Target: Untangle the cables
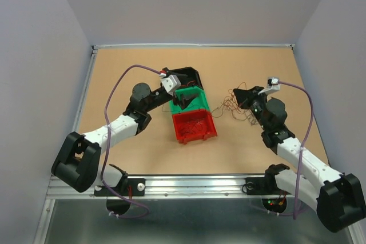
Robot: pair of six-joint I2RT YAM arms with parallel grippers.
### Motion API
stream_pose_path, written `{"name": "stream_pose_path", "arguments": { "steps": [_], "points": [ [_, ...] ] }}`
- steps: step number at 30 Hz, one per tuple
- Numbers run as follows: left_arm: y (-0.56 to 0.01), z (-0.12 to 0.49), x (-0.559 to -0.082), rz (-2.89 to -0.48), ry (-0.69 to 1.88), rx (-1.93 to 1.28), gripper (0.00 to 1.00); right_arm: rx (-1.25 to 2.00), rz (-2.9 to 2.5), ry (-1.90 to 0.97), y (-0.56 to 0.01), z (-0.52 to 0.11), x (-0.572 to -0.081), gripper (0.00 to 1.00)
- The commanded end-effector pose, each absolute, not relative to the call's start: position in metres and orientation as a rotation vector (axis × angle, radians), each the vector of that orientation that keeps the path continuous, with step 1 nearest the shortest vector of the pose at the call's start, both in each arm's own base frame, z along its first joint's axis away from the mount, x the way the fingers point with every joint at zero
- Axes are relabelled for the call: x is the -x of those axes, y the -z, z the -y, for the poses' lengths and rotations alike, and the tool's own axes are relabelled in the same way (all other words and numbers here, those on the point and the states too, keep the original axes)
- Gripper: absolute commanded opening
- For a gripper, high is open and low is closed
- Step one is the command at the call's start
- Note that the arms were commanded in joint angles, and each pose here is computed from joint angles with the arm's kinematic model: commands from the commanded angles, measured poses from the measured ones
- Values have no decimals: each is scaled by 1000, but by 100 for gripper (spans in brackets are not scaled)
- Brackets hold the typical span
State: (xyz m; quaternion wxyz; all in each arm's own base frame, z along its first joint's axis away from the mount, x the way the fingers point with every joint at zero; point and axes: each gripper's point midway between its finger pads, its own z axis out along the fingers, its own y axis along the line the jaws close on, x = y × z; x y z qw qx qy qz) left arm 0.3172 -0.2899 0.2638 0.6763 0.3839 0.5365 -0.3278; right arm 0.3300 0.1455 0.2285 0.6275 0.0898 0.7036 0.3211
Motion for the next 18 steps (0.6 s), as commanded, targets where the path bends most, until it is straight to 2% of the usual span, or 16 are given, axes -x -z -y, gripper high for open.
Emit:
{"name": "stream_pose_path", "arguments": {
  "steps": [1,11,18],
  "points": [
    [-291,305,-296,-1069,799,-935,99,-63,-1503,-832,-255,-160,-310,1],
    [-283,324,-269,-1011,879,-1050,97,258,-1276,-1045,-299,-191,-250,1],
    [-274,331,-252,-883,772,-1150,87,365,-1271,-1178,-299,-213,-235,1]
  ]
}}
